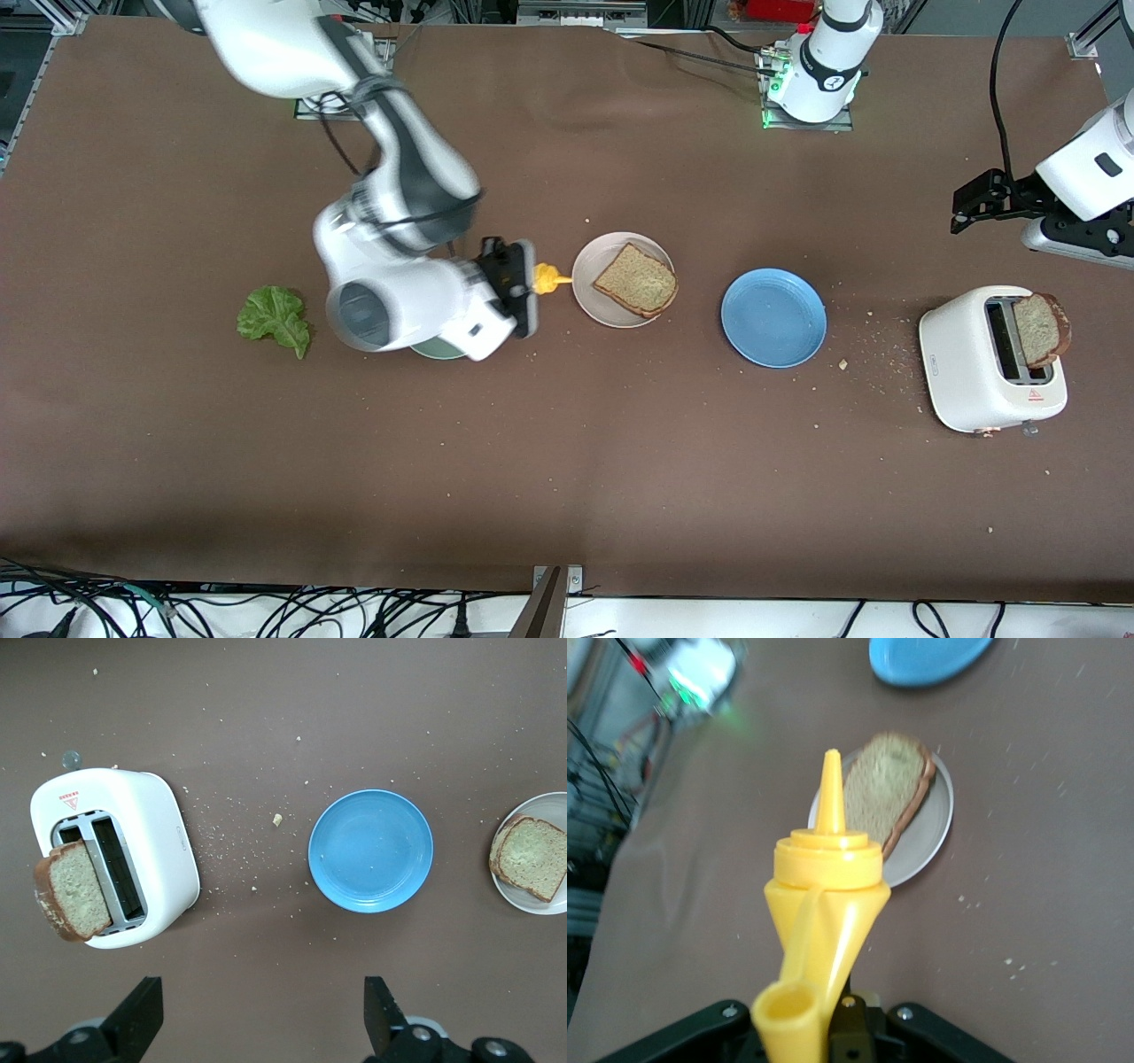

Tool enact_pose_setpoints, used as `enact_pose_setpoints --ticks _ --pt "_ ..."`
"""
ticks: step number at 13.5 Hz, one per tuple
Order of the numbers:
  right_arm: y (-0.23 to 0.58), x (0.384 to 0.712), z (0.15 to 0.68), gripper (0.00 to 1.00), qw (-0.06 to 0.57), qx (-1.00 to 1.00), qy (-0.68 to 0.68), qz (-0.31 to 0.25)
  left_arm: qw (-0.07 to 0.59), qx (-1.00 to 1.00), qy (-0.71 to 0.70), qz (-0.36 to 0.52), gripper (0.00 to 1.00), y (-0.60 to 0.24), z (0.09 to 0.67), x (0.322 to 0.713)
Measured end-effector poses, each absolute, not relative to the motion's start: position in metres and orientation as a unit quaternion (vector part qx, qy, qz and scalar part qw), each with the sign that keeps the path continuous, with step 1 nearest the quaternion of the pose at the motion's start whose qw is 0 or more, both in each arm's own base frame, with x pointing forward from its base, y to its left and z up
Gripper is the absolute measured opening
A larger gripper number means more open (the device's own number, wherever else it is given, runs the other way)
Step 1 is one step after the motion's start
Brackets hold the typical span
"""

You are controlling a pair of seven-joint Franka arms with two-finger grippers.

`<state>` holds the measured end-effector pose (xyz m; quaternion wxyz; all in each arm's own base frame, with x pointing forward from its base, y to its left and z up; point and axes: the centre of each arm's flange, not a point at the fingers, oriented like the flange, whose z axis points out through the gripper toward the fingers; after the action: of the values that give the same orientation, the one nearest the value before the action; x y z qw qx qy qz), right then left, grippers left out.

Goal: Make sandwich in beige plate with both arms
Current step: 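Carry the mustard bottle back beside the green plate and lower it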

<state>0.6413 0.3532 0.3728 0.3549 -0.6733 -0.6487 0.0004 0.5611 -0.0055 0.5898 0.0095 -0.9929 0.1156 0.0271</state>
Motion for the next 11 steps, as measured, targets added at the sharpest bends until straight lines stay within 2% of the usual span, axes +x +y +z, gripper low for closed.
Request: enact_pose_setpoints --ticks 3,5,7,11 --pt "0.283 0.670 0.365 0.07 0.452 -0.627 -0.632 -0.061 0.010 -0.993 0.116 0.027 1.00 -0.005 0.590 0.561" --pt "0.246 0.680 0.338 0.07 0.515 -0.576 -0.625 -0.109 0.010 -0.993 0.116 0.027 1.00 -0.005 0.590 0.561" --pt "0.207 0.686 0.294 0.07 0.569 -0.529 -0.611 -0.153 0.010 -0.993 0.116 0.027 1.00 -0.005 0.590 0.561" --pt "0.138 0.681 0.198 0.07 0.629 -0.461 -0.584 -0.226 0.010 -0.993 0.116 0.027 1.00 -0.005 0.590 0.561"
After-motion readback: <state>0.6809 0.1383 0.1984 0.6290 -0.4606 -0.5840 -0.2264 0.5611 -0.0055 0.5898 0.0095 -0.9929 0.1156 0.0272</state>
